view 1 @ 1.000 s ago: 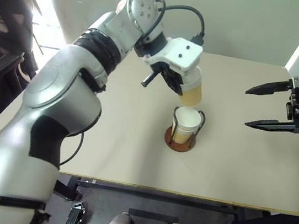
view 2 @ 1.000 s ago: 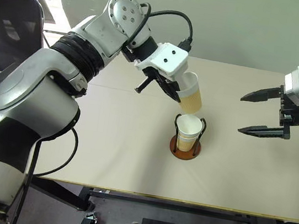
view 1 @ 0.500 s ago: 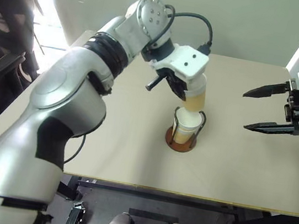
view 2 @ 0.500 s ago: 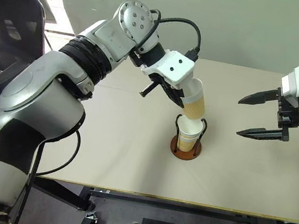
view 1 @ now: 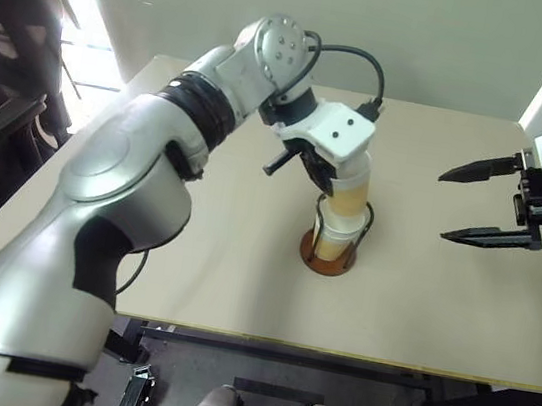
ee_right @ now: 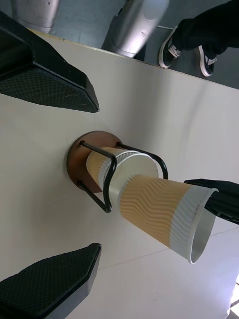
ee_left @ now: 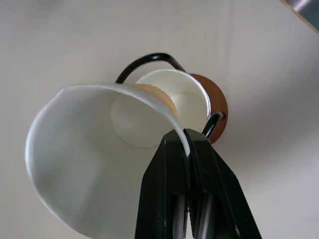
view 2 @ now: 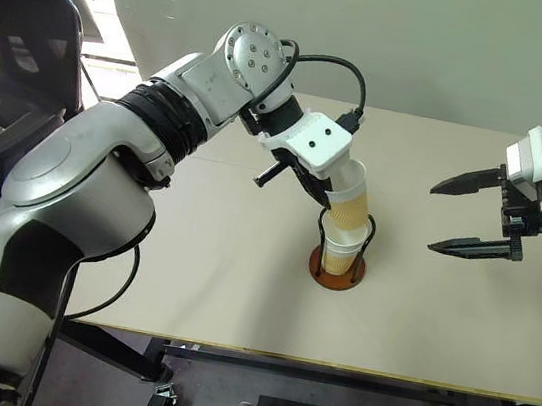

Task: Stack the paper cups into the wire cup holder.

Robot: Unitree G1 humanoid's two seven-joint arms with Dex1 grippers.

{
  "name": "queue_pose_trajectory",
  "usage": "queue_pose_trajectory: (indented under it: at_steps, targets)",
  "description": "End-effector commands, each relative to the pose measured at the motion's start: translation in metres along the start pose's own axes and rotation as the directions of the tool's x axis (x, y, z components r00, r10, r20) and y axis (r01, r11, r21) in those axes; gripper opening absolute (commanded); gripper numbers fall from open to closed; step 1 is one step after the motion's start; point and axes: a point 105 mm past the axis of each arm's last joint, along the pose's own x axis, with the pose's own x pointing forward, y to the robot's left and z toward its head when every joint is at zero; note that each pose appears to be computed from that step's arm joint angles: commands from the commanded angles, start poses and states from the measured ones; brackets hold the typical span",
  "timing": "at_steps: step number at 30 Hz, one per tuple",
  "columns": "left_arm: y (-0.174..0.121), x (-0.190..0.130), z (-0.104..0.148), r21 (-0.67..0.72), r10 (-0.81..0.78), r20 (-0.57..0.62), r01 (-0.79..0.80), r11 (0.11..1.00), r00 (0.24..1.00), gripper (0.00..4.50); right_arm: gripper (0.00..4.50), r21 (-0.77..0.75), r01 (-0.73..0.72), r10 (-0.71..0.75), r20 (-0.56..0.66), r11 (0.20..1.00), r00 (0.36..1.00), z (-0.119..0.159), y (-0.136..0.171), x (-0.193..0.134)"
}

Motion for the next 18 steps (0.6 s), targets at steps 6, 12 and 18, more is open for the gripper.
queue_pose_trajectory:
  at_steps: [6, 12, 18]
  targets:
    - [-0.0007, 0.0029, 0.0090, 0.040, -0.034, 0.029, 0.033, 0.999, 0.999, 0.04, 4.35, -0.042, 0.021, -0.020, 0.010, 0.999, 1.000, 0.0099, 0.0005, -0.0081]
    - [-0.0020, 0.0047, 0.0066, 0.048, -0.042, 0.015, 0.041, 0.998, 0.999, 0.04, 4.35, -0.042, 0.021, -0.020, 0.012, 0.999, 1.000, 0.0097, 0.0005, -0.0071]
    - [-0.0039, 0.0068, 0.0035, 0.066, -0.048, 0.001, 0.048, 0.997, 0.999, 0.04, 4.35, -0.042, 0.021, -0.020, 0.019, 0.999, 1.000, 0.0104, 0.0004, -0.0059]
